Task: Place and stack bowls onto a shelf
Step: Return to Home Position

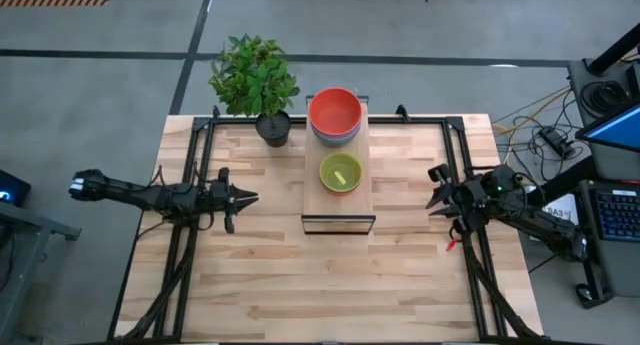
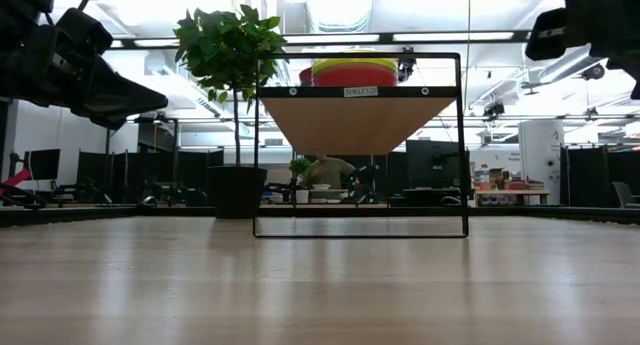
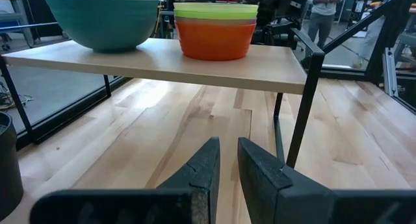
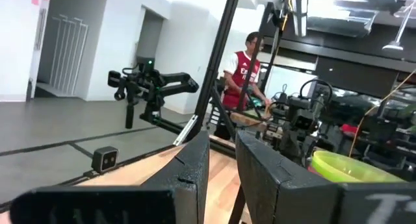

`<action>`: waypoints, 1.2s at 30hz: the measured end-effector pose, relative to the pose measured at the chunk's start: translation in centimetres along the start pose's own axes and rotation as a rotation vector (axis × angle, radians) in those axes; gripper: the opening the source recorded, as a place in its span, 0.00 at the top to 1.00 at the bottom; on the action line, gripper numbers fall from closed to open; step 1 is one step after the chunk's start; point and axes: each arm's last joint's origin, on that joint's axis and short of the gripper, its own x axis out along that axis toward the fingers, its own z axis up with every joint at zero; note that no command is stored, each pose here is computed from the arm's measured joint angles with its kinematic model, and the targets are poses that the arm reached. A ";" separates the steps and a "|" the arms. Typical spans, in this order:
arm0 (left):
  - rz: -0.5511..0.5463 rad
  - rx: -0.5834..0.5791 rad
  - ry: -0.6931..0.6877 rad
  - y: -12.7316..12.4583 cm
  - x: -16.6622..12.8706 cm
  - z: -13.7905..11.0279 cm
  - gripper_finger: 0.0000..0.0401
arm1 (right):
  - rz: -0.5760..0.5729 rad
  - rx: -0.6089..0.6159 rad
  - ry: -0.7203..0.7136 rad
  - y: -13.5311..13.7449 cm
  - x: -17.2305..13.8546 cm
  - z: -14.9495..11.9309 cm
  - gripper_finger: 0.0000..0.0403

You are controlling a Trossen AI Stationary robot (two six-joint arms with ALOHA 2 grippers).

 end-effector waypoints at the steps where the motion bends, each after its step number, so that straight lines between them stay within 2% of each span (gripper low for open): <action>1: 0.000 0.000 0.000 0.0 0.0 0.0 0.91 | 0.000 -0.005 -0.002 0.0 0.0 0.0 0.83; 4: 0.000 0.000 -0.001 0.0 0.0 0.0 0.91 | -0.006 0.009 -0.004 0.0 0.0 0.1 0.83; 8: -0.001 -0.001 -0.003 0.0 0.0 0.1 0.91 | -0.065 0.161 0.035 -0.3 0.0 -0.6 0.83; 13: -0.001 -0.002 -0.004 0.0 0.0 0.1 0.91 | -0.112 0.226 0.079 -0.4 0.0 -1.3 0.83; 36: -0.001 -0.001 -0.002 0.0 0.0 0.1 0.91 | -0.113 0.241 0.091 -0.4 0.0 -1.5 0.83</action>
